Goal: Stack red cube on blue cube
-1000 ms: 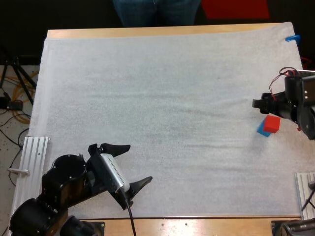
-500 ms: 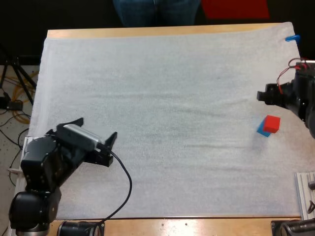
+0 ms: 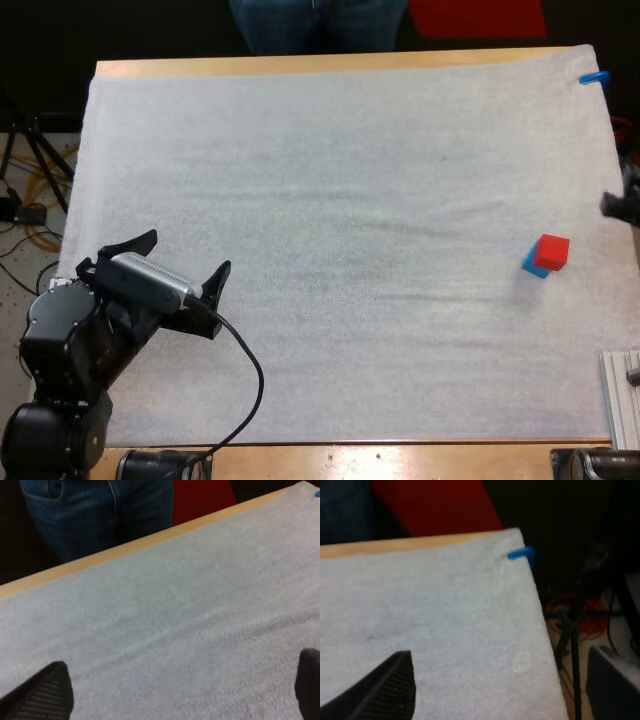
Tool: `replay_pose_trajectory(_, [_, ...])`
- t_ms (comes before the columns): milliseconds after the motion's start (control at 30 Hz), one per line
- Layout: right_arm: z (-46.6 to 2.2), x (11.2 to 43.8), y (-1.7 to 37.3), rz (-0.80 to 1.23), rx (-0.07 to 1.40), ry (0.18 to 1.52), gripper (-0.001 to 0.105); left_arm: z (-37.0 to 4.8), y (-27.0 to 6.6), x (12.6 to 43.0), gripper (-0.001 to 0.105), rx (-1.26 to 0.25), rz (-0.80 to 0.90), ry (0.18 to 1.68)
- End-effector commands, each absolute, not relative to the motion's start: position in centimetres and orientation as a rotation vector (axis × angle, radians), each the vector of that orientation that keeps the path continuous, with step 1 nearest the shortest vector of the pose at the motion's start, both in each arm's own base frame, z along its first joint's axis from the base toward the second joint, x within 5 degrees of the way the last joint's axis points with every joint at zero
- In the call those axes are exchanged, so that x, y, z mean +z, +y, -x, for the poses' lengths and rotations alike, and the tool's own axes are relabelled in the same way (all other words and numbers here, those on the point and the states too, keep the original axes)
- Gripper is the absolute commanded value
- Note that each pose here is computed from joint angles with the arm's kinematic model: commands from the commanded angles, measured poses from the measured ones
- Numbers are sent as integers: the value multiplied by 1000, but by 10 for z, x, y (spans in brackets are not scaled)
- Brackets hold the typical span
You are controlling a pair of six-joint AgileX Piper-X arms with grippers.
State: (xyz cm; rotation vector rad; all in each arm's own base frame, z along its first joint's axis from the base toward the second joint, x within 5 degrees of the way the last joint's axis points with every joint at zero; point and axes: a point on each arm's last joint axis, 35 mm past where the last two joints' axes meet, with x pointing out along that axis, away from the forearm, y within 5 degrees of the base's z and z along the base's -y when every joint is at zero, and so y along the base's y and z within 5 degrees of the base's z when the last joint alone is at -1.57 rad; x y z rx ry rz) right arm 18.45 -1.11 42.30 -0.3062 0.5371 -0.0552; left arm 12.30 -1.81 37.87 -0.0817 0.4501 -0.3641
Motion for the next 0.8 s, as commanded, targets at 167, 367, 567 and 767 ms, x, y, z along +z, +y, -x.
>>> replay_pose_trajectory(167, [-124,437,-9,322,-73,417,69,-110,-17,379,87,-363,84,470])
replay_pose_trajectory(367, [-72,425,-7,321,-90,316,69,-69,-15,390,87,-367,69,354])
replay_pose_trajectory(567, [-25,409,-3,312,-64,166,69,-11,-12,396,87,-369,88,166])
replay_pose_trajectory(767, [12,392,1,296,-40,49,69,32,-9,384,87,-370,93,120])
